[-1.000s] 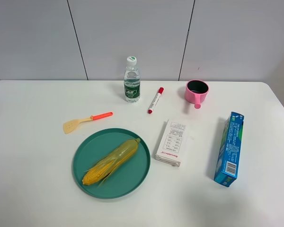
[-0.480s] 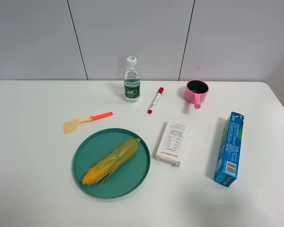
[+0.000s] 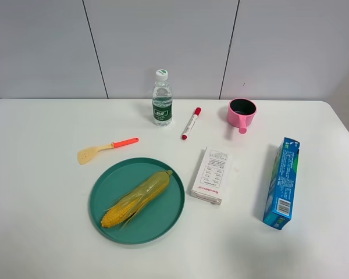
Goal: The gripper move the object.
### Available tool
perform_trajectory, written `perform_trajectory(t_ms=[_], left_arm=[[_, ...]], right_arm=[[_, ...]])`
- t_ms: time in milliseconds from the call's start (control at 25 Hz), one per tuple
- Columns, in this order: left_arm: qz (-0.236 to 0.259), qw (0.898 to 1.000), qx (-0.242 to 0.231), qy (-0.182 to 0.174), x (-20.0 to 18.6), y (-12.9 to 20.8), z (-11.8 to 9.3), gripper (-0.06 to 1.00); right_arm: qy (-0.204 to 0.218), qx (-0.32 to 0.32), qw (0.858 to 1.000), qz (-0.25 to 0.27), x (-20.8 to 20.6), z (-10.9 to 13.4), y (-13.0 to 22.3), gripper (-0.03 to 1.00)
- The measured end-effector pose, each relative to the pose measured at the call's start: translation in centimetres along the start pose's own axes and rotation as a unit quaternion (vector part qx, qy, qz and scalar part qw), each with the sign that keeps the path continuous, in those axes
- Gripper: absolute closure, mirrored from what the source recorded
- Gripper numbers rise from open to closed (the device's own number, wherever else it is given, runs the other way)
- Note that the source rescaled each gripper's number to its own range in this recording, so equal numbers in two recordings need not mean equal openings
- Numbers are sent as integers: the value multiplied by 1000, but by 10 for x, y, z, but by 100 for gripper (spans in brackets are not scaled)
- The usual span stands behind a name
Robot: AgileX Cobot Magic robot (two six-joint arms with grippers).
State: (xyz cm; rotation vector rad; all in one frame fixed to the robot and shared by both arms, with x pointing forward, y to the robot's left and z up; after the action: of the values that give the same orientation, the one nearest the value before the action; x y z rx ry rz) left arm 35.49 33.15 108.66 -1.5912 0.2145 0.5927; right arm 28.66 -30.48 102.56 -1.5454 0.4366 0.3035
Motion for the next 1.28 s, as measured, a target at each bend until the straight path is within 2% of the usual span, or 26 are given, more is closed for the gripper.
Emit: perform_trajectory(t_ms=[80,280,480,720,960,1280], left_arm=[[-9,1000,-6,12,-6,10,-2,13],[-30,998,41,40,-18,34,-9,13],[-6,996,36,76,-25,58,-18,13],[26,996,36,80,-21,83,-18,13],[-28,996,35,82,-36,86,-17,13],[-31,994,43,97,-37,86,-18,13]], right_arm=[[0,0,1000,0,0,0,0,-3],[0,0,1000,0,0,0,0,-3],[0,0,1000,0,0,0,0,-3],[0,0,1000,0,0,0,0,-3],[0,0,1000,0,0,0,0,-3],[0,0,1000,0,0,0,0,-3]])
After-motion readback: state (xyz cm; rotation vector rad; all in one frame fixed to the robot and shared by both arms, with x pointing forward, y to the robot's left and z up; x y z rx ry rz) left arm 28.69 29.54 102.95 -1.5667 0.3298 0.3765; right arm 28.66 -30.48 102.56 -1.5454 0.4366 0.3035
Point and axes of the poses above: a point on each arm's last joint axis where the gripper is mounted, x pointing out along that axis toward the gripper, z along the wrist's bending axis when the last joint is at zero, y = z × x, the point moved 6 cm from there along x, pointing out along that axis toward the gripper, and after that the axes turned 1 degree about -x, right-handed, at the moved point
